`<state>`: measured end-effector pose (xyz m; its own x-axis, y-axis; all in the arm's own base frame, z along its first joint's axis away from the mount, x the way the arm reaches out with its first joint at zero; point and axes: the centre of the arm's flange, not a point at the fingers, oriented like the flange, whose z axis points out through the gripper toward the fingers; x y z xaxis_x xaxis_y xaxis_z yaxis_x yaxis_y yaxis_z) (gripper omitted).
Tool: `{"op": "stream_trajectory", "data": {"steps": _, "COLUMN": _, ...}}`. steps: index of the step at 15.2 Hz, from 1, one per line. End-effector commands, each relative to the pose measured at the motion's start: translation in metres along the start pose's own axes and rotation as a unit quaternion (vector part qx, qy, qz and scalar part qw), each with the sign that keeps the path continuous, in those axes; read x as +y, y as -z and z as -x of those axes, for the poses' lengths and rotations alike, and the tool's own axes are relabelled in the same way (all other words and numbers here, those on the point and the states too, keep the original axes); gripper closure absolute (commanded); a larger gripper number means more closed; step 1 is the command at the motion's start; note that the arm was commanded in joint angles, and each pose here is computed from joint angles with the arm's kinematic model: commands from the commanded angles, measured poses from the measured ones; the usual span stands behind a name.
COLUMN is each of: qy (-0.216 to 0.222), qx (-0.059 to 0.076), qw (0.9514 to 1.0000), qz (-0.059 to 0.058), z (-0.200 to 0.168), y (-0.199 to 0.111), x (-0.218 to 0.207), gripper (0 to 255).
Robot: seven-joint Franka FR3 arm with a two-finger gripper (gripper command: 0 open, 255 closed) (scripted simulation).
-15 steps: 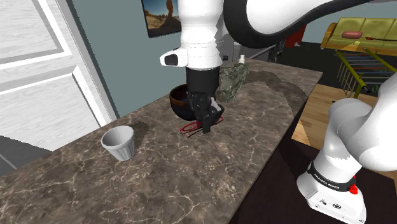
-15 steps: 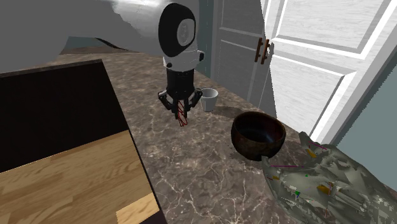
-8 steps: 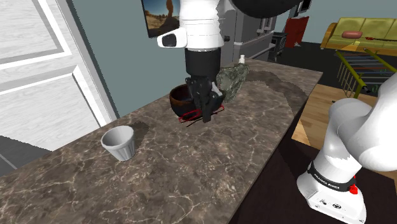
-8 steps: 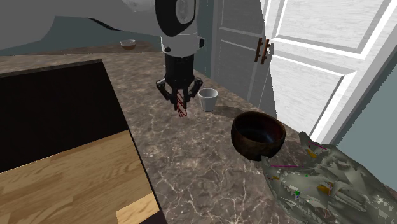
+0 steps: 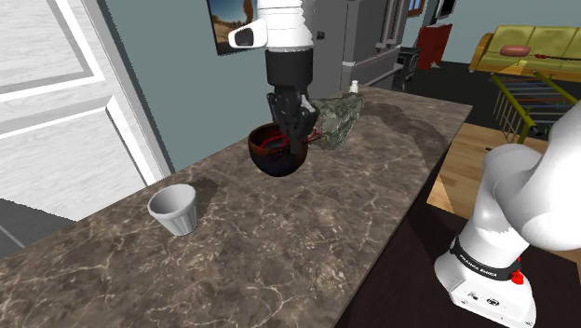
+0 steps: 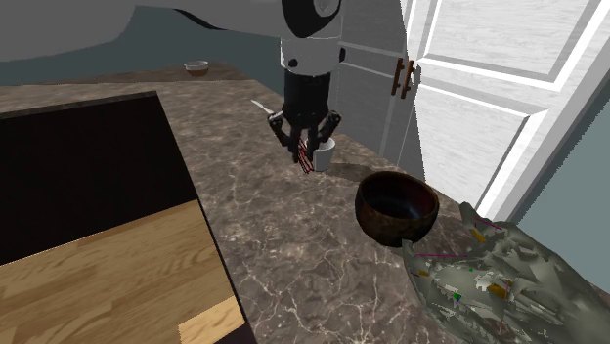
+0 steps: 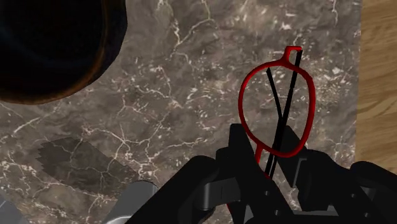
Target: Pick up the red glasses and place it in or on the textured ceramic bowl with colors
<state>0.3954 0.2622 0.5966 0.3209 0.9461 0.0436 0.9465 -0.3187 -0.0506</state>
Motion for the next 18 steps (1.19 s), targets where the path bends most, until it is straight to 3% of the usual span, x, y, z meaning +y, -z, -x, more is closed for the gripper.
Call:
{"op": "stream_trajectory", "data": {"steps": 1, "qy": 0.001, "qx": 0.000, "qw": 1.0000, "qz": 0.000, "z": 0.007, "y": 0.004, "x": 0.024, "gripper": 255}}
{"op": "stream_trajectory", "data": {"steps": 15, "qy": 0.001, "qx": 0.000, "qw": 1.0000, "qz": 0.000, "z": 0.069, "y": 0.013, "x": 0.196, "gripper": 255}}
{"op": "stream_trajectory", "data": {"steps": 18, "qy": 0.001, "qx": 0.000, "qw": 1.0000, "qz": 0.000, "z": 0.070, "y": -0.002, "x": 0.196, "gripper": 255}}
